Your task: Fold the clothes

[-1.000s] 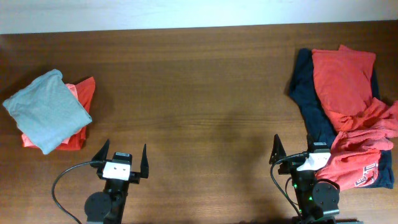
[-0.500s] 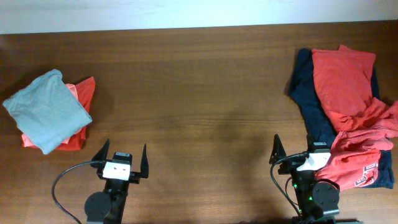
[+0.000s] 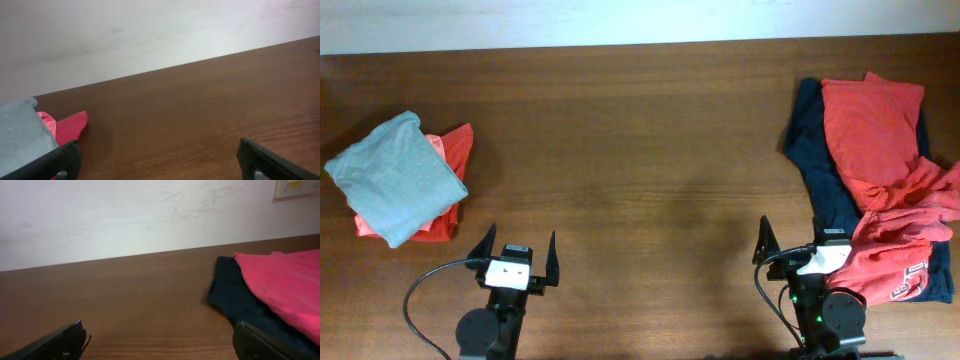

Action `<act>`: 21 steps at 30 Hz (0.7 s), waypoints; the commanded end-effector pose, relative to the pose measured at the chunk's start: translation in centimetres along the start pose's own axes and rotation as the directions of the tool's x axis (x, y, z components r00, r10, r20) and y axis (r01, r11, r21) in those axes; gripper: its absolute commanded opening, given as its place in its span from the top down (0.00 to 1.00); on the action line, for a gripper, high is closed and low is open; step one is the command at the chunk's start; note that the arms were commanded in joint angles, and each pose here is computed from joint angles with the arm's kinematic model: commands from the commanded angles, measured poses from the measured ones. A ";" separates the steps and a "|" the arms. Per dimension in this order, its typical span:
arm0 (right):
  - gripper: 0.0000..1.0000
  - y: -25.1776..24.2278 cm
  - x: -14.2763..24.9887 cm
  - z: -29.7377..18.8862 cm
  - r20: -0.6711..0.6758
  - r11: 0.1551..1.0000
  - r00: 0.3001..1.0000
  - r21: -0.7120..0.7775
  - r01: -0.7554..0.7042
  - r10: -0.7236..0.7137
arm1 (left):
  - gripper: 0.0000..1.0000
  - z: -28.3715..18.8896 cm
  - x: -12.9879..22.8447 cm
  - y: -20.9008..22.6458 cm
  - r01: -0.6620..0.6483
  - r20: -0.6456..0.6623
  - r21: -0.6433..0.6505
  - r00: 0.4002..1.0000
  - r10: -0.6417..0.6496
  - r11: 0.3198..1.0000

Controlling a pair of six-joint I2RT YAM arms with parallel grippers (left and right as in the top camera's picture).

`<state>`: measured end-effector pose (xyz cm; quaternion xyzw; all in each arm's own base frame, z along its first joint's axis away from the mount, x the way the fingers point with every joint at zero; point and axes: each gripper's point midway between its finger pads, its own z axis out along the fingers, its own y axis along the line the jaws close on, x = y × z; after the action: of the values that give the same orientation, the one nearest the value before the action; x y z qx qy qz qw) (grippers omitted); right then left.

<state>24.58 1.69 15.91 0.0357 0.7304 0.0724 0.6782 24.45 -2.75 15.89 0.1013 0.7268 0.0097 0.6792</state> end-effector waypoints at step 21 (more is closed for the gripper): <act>0.01 0.0 -7.7 2.0 -0.312 0.992 0.950 0.114 0.046 -0.008 | 0.01 0.8 -9.1 1.7 0.101 -0.267 0.003 0.959 -0.097 0.995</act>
<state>25.69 1.03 22.06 0.0492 0.8124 0.0404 0.5796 24.91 -2.72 24.17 0.0748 0.7948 -0.0167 0.6020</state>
